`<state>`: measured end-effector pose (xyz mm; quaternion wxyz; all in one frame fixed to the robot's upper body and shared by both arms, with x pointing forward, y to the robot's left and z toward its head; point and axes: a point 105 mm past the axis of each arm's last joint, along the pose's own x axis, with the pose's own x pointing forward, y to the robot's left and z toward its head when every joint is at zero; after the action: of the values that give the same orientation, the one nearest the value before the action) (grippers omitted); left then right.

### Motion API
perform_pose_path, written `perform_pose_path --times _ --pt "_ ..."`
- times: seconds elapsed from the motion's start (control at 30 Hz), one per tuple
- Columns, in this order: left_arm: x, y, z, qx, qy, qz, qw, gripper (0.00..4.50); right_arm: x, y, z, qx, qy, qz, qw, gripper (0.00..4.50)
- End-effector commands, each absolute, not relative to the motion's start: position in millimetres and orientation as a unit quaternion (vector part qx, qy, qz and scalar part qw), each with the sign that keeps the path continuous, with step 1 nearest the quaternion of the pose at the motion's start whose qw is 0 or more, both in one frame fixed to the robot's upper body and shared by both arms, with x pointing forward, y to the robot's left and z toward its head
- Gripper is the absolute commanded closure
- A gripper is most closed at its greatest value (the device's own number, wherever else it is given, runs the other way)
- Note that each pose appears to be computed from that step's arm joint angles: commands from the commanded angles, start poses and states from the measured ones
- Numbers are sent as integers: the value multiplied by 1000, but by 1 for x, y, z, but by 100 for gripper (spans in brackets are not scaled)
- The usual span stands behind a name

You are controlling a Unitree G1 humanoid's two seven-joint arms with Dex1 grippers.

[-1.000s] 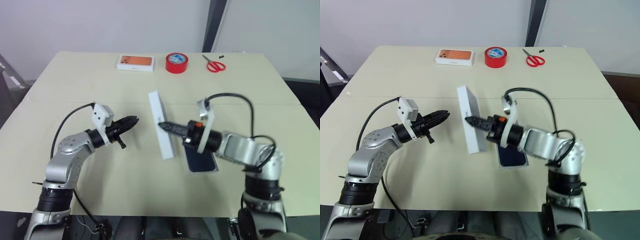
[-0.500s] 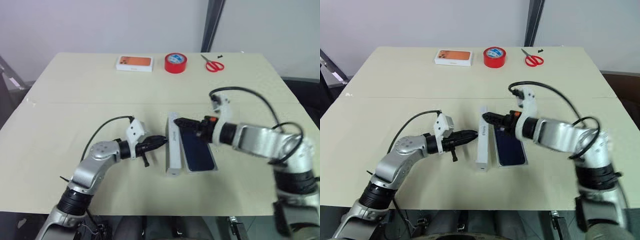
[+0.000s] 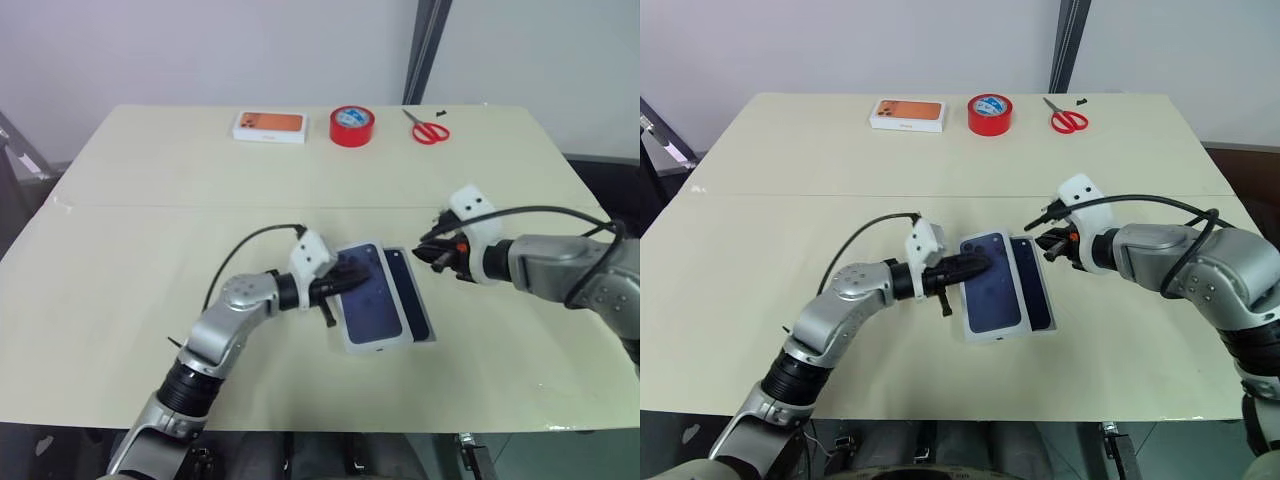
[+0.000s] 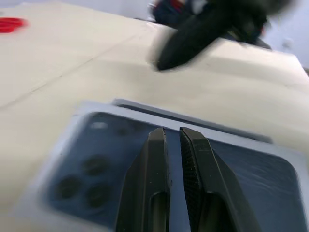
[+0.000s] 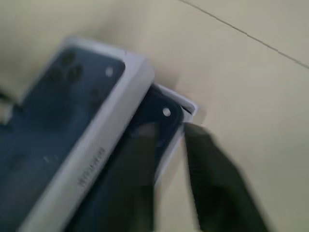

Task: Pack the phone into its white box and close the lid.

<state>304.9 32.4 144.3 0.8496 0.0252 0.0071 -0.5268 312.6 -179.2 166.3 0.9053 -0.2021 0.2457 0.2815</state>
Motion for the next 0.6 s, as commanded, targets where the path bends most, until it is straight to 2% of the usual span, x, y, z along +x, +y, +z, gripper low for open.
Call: perform_pose_path --times 0.03,0.13,0.27,0.4,0.6 --pt "307 59 152 35 21 -498 866 403 311 -181 173 -284 209 301 886 444" --pt "298 81 129 78 99 -497 859 403 306 -181 165 -322 207 328 864 444" --pt "288 83 105 122 160 -513 835 403 298 -174 152 -354 206 361 838 444" --pt "293 66 93 141 179 -517 825 403 295 -167 143 -374 207 379 821 444" --pt "293 40 92 128 174 -538 815 403 290 -159 142 -375 204 399 812 444"
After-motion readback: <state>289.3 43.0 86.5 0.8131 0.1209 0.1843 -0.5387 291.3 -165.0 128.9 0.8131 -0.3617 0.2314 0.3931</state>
